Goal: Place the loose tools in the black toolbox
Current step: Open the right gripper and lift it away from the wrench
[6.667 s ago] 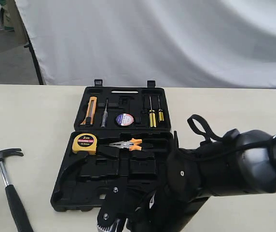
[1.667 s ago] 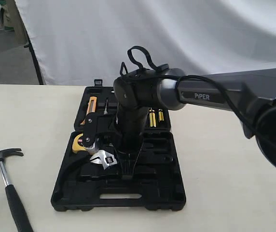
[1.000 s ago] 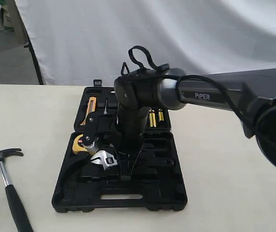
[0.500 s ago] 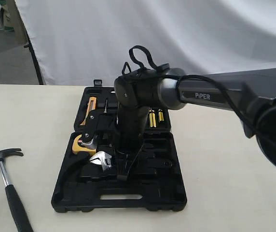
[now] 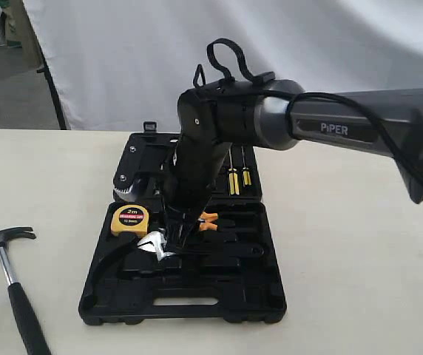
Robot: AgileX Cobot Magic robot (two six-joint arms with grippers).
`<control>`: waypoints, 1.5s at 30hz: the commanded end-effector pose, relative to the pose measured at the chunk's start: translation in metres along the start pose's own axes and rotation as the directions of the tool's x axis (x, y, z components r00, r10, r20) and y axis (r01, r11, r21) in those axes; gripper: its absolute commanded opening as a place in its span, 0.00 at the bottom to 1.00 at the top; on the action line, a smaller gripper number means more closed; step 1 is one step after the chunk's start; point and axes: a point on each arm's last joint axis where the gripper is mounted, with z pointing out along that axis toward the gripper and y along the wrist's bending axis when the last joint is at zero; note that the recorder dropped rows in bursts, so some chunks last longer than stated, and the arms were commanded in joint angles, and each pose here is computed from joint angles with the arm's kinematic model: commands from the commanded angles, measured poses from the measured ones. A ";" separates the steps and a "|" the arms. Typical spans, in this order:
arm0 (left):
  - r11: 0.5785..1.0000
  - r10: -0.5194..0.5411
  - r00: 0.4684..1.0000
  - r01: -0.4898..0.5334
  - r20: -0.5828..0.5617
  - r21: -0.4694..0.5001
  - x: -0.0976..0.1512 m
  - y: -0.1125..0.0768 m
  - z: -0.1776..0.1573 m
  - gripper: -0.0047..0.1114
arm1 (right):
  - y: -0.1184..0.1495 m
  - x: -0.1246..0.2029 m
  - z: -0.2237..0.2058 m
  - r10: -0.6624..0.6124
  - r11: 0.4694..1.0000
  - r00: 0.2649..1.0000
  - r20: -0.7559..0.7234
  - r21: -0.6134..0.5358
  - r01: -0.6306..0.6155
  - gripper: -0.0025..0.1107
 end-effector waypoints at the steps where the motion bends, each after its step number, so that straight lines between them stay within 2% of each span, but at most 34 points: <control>1: 1.000 -0.002 1.000 0.002 0.000 0.008 0.001 0.000 0.000 0.04 | -0.004 -0.005 0.005 0.034 0.999 0.997 0.062 0.021 -0.035 0.25; 3: 1.000 -0.002 1.000 0.002 0.000 0.008 0.001 0.000 0.000 0.04 | -0.005 -0.008 0.008 0.050 0.998 0.994 0.099 0.033 -0.054 0.05; 4: 1.000 -0.002 1.000 0.002 0.000 0.008 0.001 0.000 0.000 0.04 | -0.006 -0.010 0.010 0.069 0.997 0.990 0.120 0.033 -0.073 0.02; 7: 1.000 -0.002 1.000 0.002 0.000 0.008 0.001 0.000 0.000 0.04 | -0.004 -0.012 0.015 0.102 0.994 0.984 0.144 0.014 -0.105 0.03; 18: 1.000 -0.002 1.000 0.002 0.000 0.008 0.001 0.000 0.000 0.04 | 0.008 0.002 0.062 0.111 0.991 0.993 0.038 -0.077 -0.108 0.03; 33: 1.000 -0.002 1.000 0.002 0.000 0.008 0.001 0.000 0.000 0.04 | 0.009 0.000 0.062 0.146 0.985 0.988 0.049 -0.095 -0.141 0.03; 37: 1.000 -0.002 1.000 0.002 0.000 0.008 0.001 0.000 0.000 0.04 | 0.005 -0.003 0.044 0.144 0.987 0.987 0.069 -0.078 -0.139 0.03; 42: 1.000 -0.002 1.000 0.002 0.000 0.008 0.001 0.000 0.000 0.04 | -0.009 -0.005 -0.003 0.187 0.982 0.974 0.131 -0.022 -0.186 0.03; 45: 1.000 -0.002 1.000 0.002 0.000 0.008 0.001 0.000 0.000 0.04 | -0.013 0.001 -0.016 0.204 0.979 0.972 0.115 -0.033 -0.201 0.03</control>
